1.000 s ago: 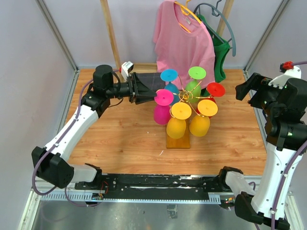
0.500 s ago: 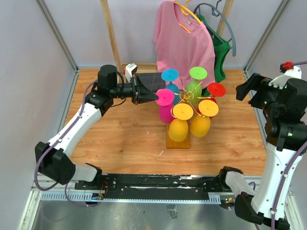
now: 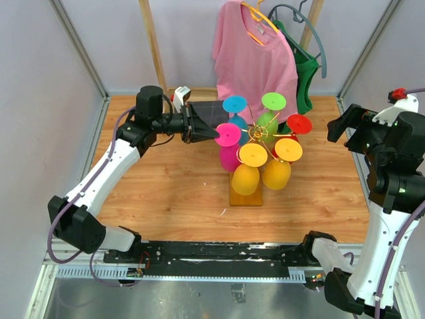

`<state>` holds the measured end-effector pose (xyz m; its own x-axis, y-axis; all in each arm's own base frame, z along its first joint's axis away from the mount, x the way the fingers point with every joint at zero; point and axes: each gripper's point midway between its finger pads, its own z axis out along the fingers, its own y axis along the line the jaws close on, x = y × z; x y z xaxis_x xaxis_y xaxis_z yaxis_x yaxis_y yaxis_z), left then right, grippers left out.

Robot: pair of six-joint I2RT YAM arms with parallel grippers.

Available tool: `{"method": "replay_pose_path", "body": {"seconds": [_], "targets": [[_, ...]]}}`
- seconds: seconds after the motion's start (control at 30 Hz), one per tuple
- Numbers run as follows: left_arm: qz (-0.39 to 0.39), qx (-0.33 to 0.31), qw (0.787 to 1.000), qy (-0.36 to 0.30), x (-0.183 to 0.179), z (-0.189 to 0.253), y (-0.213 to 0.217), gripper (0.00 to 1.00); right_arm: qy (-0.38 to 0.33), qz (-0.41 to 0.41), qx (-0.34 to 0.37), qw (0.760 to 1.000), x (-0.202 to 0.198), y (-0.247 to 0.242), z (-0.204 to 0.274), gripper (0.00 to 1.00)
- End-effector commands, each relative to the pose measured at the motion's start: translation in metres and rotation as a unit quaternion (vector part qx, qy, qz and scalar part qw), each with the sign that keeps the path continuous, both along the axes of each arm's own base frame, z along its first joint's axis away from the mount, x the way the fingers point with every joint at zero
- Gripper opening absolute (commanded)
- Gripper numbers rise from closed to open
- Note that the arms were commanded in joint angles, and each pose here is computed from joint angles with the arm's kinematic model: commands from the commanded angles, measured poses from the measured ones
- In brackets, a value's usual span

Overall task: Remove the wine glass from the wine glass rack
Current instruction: Pick up the wine glass from the wine rack.

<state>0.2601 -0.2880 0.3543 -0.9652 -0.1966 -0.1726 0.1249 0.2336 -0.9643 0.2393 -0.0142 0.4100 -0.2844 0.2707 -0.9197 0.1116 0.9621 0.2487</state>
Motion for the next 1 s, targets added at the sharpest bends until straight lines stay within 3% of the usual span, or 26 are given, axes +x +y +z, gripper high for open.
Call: {"method": "replay_pose_path", "body": {"seconds": [0.0, 0.53, 0.7, 0.97], "targets": [[-0.023, -0.013, 0.997, -0.066, -0.008, 0.032, 0.0, 0.0, -0.007, -0.016, -0.016, 1.0, -0.01, -0.006, 0.006, 0.98], [-0.031, -0.008, 0.998, -0.052, -0.014, 0.026, 0.005, 0.0, -0.001, -0.013, -0.02, 1.0, -0.015, -0.005, 0.004, 0.98], [-0.035, -0.006, 0.998, -0.051, -0.019, 0.024, 0.007, 0.22, -0.001, -0.013, -0.018, 1.0, -0.015, -0.005, 0.003, 0.98], [-0.039, -0.004, 0.998, -0.047, -0.025, 0.022, 0.011, 0.26, -0.001, -0.014, -0.018, 1.0, -0.017, -0.005, 0.003, 0.98]]}}
